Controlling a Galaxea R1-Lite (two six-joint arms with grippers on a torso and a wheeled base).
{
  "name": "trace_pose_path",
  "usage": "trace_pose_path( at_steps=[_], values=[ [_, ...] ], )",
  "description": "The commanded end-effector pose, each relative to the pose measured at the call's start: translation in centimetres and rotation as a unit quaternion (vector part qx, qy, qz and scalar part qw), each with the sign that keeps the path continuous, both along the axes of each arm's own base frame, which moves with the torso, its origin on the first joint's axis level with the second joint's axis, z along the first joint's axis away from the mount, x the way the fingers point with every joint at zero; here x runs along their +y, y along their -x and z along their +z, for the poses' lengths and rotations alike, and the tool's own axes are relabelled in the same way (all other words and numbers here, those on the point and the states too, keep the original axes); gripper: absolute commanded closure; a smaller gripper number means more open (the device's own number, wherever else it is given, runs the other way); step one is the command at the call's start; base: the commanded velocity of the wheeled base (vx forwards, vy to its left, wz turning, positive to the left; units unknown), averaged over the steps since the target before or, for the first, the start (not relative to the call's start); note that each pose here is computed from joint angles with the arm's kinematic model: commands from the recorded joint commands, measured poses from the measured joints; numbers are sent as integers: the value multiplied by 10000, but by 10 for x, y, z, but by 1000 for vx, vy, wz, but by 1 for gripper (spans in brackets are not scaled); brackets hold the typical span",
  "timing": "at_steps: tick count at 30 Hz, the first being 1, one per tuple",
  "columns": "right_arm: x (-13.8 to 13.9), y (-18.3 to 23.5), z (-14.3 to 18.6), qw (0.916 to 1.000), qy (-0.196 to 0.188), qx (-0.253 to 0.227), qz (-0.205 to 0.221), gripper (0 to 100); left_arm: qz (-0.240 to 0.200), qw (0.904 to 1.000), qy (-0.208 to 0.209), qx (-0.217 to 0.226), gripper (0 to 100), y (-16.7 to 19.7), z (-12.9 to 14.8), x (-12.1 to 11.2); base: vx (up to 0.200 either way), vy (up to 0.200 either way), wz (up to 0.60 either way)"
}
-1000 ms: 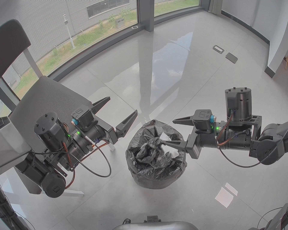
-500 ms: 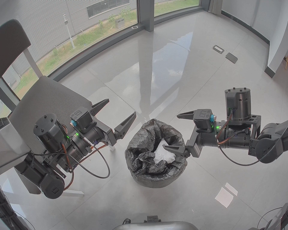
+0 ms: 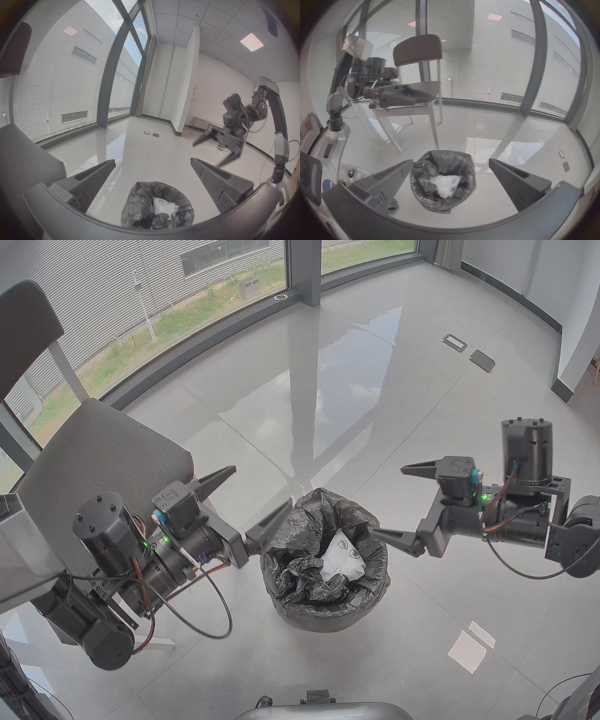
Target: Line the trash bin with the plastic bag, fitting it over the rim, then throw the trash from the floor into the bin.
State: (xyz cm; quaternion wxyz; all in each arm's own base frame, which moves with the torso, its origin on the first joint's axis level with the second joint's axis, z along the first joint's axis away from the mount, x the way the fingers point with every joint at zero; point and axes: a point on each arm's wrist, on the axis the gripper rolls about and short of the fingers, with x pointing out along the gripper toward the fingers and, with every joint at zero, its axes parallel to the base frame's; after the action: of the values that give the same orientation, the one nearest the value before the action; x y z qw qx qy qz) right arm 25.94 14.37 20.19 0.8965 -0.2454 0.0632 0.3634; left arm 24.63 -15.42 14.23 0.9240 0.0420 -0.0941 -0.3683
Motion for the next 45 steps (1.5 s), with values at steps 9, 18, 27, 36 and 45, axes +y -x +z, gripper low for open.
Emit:
trace_pose_path(
  at_steps=[9,18,27,36,45],
  values=[
    [-99,52,38,9668,-838,-471,-2367,0,15,9898,-1408,-235,0,29,-23,-19,0,0,0],
    [-129,109,38,9415,-1221,-817,-3033,0,867,9904,95,-1069,0,73,63,54,0,0,0],
    [-141,199,1,9189,-1986,-1187,-3195,0,1967,9734,704,-942,0,165,50,133,0,0,0],
    [-139,264,-68,9029,-2248,-1760,-3213,0,2614,9599,784,-635,0,243,10,151,0,0,0],
    [-134,279,-88,9026,-3043,-1139,-2823,0,2854,9515,979,-611,0,270,-21,148,0,0,0]
  ],
)
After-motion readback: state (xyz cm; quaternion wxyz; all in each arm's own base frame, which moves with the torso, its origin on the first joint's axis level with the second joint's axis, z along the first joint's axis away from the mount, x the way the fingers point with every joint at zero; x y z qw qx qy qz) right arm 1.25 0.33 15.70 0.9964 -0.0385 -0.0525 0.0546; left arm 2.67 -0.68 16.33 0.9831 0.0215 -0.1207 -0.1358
